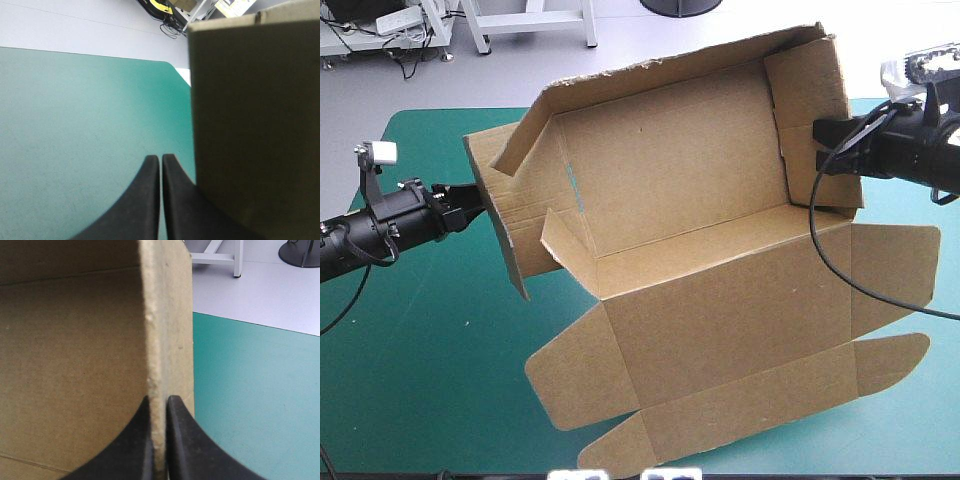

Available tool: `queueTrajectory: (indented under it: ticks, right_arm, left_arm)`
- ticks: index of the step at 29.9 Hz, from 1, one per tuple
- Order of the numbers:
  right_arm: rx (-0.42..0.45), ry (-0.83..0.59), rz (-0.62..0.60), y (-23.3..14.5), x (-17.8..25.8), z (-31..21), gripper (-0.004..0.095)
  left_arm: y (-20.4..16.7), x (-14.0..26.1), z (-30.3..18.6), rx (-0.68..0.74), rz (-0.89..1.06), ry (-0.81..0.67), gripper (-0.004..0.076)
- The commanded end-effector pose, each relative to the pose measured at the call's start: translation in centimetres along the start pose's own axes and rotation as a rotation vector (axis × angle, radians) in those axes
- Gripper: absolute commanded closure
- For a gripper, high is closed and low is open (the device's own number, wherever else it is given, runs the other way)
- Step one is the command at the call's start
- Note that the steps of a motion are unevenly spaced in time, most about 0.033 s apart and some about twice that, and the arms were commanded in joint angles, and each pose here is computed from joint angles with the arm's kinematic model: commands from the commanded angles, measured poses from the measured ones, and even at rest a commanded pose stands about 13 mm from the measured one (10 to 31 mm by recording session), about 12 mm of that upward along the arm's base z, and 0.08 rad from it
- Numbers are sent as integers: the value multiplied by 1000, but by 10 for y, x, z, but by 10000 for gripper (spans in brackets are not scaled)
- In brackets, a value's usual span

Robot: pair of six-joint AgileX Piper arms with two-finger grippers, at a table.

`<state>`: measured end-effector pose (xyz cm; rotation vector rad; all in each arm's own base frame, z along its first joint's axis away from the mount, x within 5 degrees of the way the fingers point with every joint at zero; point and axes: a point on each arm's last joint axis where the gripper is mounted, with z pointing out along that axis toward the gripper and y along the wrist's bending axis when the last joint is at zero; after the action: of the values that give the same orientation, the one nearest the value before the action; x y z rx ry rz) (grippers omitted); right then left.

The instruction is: Fold the box

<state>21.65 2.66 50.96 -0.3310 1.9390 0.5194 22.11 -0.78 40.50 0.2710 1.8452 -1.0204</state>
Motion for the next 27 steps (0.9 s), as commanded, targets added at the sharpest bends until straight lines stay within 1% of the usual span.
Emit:
queueTrajectory:
  ticks: [1, 6, 12, 16, 17, 22, 27]
  right_arm:
    - [-18, -133, 13, 9, -14, -13, 906]
    - [-15, -134, 11, 9, -14, -12, 906]
    - [-8, -141, 11, 7, -15, -11, 906]
    - [-9, -127, 18, 3, -14, -5, 906]
    - [-9, -122, 22, 1, -14, -2, 906]
    - [22, -114, 22, -7, -13, 5, 907]
    - [46, -106, 71, -22, -1, 23, 906]
  left_arm:
    - [-23, -11, -5, 110, 20, -65, 719]
    - [-31, -10, 0, 178, 15, -60, 719]
    - [-46, -4, 13, 266, 22, -14, 719]
    - [-55, -4, 17, 321, 10, -22, 724]
    - [-55, -4, 17, 319, 9, -25, 735]
    - [-53, -4, 18, 300, 14, -22, 734]
    - [-51, -5, 19, 279, 11, -37, 734]
